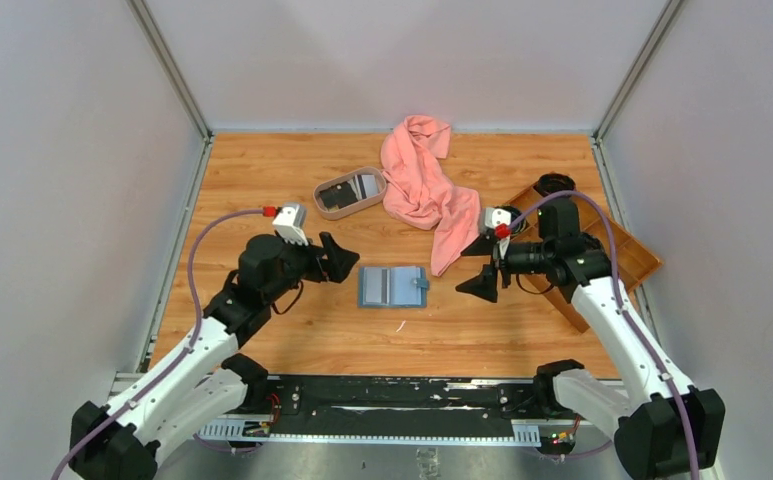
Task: Put the credit cards into the card holder
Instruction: Turn over the card slot in the card holder, then pick up the credit card from the storage box.
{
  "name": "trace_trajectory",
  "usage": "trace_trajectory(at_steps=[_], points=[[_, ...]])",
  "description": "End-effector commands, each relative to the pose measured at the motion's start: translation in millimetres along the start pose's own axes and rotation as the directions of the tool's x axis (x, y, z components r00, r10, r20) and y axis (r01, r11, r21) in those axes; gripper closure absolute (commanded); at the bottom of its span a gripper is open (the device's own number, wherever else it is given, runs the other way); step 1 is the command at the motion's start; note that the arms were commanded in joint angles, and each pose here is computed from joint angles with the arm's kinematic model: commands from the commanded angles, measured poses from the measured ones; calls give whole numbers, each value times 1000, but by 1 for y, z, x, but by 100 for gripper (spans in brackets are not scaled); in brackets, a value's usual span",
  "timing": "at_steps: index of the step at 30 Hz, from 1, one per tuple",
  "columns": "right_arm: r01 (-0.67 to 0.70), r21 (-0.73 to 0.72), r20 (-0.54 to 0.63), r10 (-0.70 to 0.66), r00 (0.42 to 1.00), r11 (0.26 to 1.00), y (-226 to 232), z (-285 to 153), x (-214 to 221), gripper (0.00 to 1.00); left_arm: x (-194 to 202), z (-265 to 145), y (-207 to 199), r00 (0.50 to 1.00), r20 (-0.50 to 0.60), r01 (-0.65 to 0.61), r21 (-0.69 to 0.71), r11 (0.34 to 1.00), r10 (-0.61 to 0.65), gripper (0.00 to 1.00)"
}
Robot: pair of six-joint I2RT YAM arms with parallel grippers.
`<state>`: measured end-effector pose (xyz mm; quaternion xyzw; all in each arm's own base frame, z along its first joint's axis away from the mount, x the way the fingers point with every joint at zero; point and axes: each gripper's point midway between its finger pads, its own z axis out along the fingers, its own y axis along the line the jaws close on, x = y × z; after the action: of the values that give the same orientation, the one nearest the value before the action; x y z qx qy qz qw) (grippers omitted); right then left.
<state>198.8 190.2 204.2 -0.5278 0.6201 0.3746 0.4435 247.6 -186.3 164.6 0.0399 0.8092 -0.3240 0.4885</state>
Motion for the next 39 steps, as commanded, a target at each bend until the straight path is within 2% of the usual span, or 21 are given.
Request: trace_trajectory(at_steps=[1, 9, 13, 15, 19, 22, 26, 29, 39], points=[[-6, 28, 8, 6, 1000, 1000, -12, -3, 5, 19, -39, -14, 11, 995, 35, -90, -109, 990, 94, 0], [-53, 107, 17, 51, 999, 993, -35, -20, 19, 19, -91, 23, -17, 996, 73, -45, 42, 998, 42, 0], [-81, 125, 9, 80, 997, 989, -42, -22, 29, 19, -116, 58, -10, 997, 70, -27, 11, 1000, 26, 0], [-96, 140, -4, 98, 995, 985, -47, -23, 33, 19, -122, 81, -2, 999, 44, 8, -8, 1000, -8, 5], [-113, 187, -44, 124, 991, 976, -58, -26, 41, 19, -123, 124, 22, 997, -7, 82, -70, 994, -82, 15], [-138, 237, -76, 160, 984, 962, -69, -30, 46, 19, -115, 152, 50, 993, -61, 88, -184, 979, -101, 20], [-200, 266, -79, 229, 970, 943, -81, -31, 44, 20, -108, 183, 71, 988, -113, 78, -254, 964, -110, 28], [-250, 264, -76, 279, 957, 931, -87, -29, 43, 21, -96, 200, 97, 979, -174, 42, -346, 937, -108, 30], [-338, 227, -99, 367, 925, 913, -92, -23, 51, 24, -84, 240, 131, 961, -252, -5, -417, 909, -111, 51]])
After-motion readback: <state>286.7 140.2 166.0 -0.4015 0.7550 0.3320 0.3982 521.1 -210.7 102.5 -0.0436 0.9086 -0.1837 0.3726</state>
